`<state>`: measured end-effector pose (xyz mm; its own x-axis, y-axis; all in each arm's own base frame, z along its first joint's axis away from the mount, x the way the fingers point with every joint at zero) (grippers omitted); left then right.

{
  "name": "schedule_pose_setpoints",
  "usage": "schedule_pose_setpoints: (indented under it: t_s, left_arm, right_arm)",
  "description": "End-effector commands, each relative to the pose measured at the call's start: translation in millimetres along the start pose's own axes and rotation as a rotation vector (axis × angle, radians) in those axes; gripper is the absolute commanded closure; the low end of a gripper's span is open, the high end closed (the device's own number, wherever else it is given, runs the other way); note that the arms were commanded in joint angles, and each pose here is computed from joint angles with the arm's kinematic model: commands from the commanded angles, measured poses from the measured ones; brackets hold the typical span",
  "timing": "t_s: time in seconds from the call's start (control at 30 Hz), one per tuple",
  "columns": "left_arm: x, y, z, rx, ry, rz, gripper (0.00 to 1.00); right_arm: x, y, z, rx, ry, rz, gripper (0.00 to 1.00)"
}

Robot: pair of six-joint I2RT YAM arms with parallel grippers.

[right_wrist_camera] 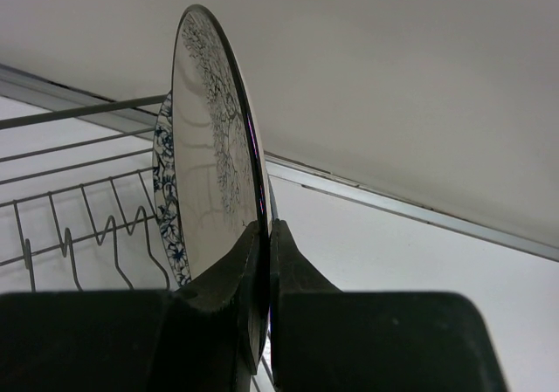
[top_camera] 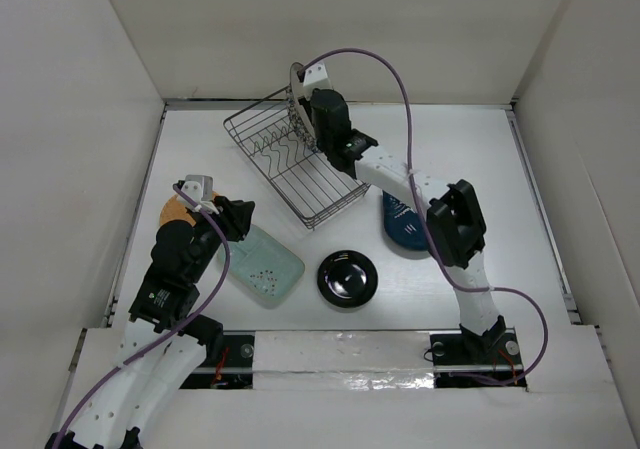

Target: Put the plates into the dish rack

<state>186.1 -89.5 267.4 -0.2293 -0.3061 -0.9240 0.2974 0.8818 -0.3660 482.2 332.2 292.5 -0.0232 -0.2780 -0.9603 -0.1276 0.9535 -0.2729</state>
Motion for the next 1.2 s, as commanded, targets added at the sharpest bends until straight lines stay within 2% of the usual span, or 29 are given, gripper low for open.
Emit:
schedule_pose_setpoints:
  t_s: [0.0, 0.23, 0.43, 1.17]
  left_arm:
    - [-18.2, -9.3, -1.5, 0.042, -0.065, 0.009, 0.73]
    - [-18.1, -9.6, -1.2, 0.044, -0.064, 0.008, 0.74]
    - [-18.3, -9.7, -1.8, 0.044, -0.066, 0.008, 0.74]
    - [-18.3, -8.9, -1.7, 0.038, -0.067, 0.008, 0.74]
  right_arm:
    - [-74.4, -35.2, -19.7, 0.076, -0.210, 0.137, 1.00]
    - [-100.9, -46.0, -35.7, 0.075, -0.278, 0.182, 1.00]
    - [-97.6, -42.9, -37.0, 0.049, -0.285, 0.183, 1.00]
    - [-34.1, 0.9, -3.9, -0.052, -0.135, 0.133, 1.00]
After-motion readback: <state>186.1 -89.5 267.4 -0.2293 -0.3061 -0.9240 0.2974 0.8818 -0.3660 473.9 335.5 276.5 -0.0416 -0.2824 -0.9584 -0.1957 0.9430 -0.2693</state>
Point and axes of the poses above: each gripper's point midway between its finger pads, its own z axis out along the fingers, its own y axis along the line the jaws close on, x = y × z, the point moved 6 cm from there along -z, back along the fingers, and after that the axes turned 1 degree about -z, right-handed, at the moved point
